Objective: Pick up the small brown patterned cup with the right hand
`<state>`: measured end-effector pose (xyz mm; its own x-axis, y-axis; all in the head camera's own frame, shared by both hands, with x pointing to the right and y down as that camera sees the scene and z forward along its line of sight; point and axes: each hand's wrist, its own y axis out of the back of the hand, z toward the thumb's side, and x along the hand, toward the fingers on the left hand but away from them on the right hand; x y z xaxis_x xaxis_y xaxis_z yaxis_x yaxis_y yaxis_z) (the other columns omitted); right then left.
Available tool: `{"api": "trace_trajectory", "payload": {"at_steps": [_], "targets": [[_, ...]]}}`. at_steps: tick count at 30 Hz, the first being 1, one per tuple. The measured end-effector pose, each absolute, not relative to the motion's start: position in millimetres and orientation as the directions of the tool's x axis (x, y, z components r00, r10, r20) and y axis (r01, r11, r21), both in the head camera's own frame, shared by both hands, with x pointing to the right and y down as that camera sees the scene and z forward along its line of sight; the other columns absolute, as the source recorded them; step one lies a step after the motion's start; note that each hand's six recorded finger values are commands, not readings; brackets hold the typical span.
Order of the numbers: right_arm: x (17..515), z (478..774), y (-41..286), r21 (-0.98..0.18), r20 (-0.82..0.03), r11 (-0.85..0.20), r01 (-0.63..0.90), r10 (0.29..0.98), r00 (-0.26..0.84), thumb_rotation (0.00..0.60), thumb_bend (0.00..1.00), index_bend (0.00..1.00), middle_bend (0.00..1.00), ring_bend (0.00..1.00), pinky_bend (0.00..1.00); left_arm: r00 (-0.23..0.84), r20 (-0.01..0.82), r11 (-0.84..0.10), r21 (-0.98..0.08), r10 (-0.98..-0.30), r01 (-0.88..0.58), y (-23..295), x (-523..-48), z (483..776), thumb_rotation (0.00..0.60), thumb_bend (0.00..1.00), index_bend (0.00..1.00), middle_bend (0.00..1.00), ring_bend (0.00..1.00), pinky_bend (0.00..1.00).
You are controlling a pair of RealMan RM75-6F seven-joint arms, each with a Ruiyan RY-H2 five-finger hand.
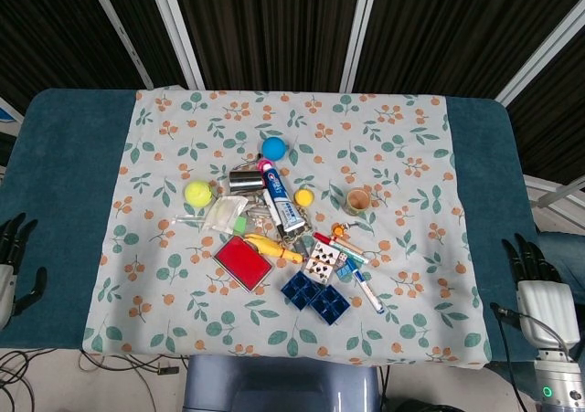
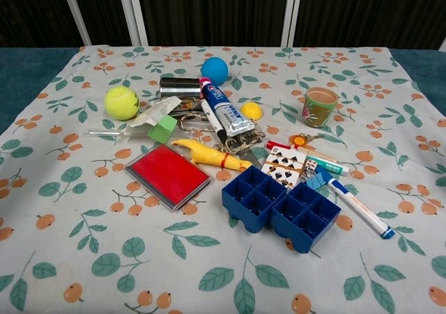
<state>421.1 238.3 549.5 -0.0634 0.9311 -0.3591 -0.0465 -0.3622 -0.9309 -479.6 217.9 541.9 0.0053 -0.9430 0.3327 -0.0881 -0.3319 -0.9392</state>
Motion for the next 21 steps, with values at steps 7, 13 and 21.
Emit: {"api": "trace_trajectory", "payload": {"at_steps": [7, 13, 21], "targets": [[419, 550, 238, -0.93, -0.367, -0.367, -0.009, 0.929, -0.049, 0.6, 0.07, 0.06, 0.0, 0.1, 0.28, 0.001, 0.33, -0.329, -0.94, -0.944, -0.085, 217, -481, 542, 0.6, 0.48, 0.0, 0.0, 0.0, 0.06], [420, 554, 238, -0.922, -0.388, -0.388, 0.02, 0.921, -0.027, 0.6, 0.07, 0.06, 0.0, 0.1, 0.28, 0.001, 0.335, -0.334, -0.939, -0.942, -0.075, 219, -480, 543, 0.6, 0.49, 0.0, 0.0, 0.0, 0.06], [418, 563, 237, -0.902, -0.429, -0.43, 0.036, 0.903, 0.013, 0.6, 0.07, 0.06, 0.0, 0.1, 0.26, -0.002, 0.331, -0.33, -0.941, -0.944, -0.08, 219, -479, 542, 0.6, 0.49, 0.0, 0.0, 0.01, 0.06]]}}
